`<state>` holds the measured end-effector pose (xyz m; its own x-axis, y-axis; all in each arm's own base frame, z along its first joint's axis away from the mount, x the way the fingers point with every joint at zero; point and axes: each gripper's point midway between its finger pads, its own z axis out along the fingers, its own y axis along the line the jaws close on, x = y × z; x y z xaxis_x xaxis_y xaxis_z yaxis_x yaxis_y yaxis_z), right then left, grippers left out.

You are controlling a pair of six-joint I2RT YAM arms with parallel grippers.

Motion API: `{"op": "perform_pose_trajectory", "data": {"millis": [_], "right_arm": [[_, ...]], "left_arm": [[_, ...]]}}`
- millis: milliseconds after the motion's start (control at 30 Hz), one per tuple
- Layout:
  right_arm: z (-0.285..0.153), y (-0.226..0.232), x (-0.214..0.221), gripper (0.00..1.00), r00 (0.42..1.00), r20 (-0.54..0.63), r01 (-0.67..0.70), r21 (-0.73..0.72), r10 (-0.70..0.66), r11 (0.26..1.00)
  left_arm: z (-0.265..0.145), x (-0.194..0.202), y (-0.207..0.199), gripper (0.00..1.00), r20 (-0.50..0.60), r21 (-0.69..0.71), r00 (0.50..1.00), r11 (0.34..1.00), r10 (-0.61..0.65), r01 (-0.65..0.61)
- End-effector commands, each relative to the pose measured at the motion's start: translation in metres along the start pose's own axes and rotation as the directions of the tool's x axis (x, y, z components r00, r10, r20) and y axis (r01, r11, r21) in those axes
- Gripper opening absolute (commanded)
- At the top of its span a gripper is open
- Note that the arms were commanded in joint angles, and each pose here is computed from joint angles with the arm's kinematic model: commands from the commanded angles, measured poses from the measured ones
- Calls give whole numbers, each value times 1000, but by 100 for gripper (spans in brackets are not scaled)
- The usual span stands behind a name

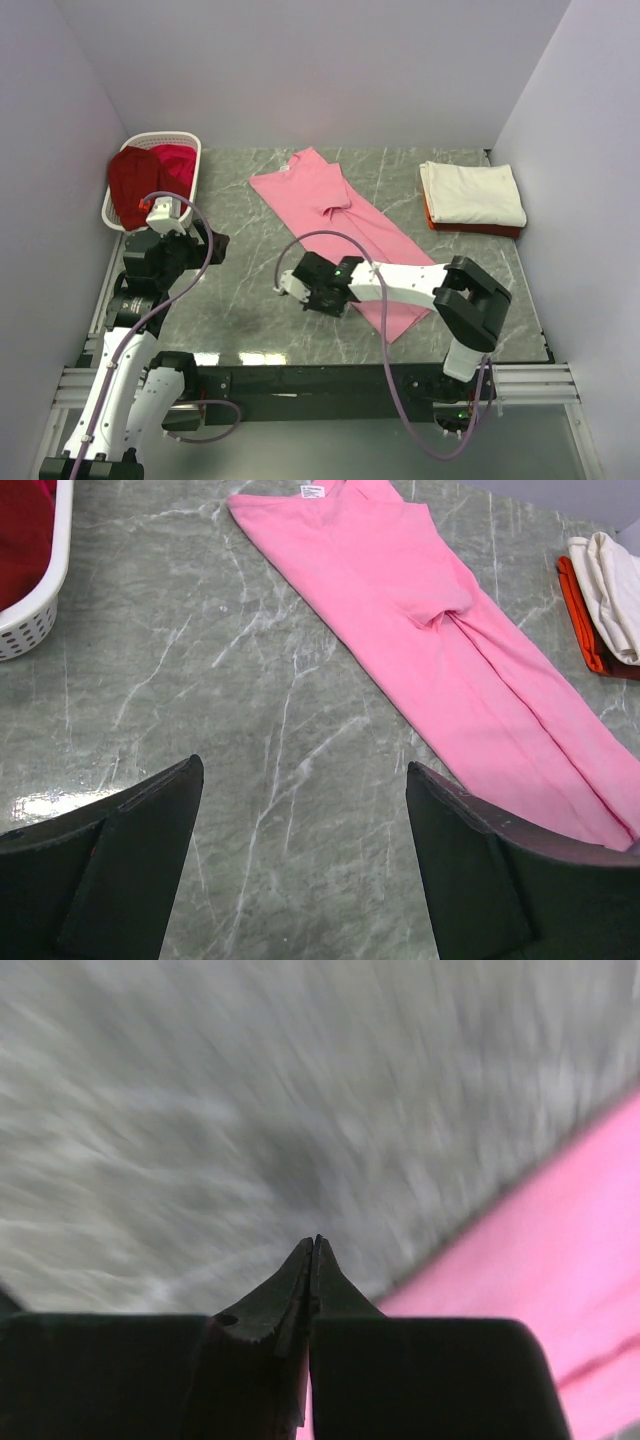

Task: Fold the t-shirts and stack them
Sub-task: Fold the tshirt

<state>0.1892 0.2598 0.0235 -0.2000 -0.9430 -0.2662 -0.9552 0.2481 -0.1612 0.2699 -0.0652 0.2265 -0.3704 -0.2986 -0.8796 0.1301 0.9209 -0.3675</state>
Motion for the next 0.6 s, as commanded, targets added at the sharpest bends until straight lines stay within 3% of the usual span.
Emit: {"op": "perform_pose_trajectory", "data": {"millis": [0,200,233,267,333,567], "right_arm": [[-10,34,-55,0,993,111,64,-149,-48,987],[-20,45,-121,3,982,186,84,-225,-42,971],[-23,36,-125,21,980,200,65,-213,-22,975],[-30,26,-125,29,977,215,52,-197,-8,979],[-24,2,-101,40,986,168,9,-122,12,992],[-27,-24,0,50,997,42,-65,43,63,997]], "left_arm": [[2,-8,0,88,35,5,999,1000,14,-14],[2,-8,2,88,38,-9,999,1000,12,-12],[1,-8,3,88,39,-11,999,1000,10,-10],[2,-7,3,88,37,-12,999,1000,10,-10],[2,-8,3,88,40,-11,999,1000,12,-12],[5,-6,1,88,24,4,1000,1000,16,-17]]}}
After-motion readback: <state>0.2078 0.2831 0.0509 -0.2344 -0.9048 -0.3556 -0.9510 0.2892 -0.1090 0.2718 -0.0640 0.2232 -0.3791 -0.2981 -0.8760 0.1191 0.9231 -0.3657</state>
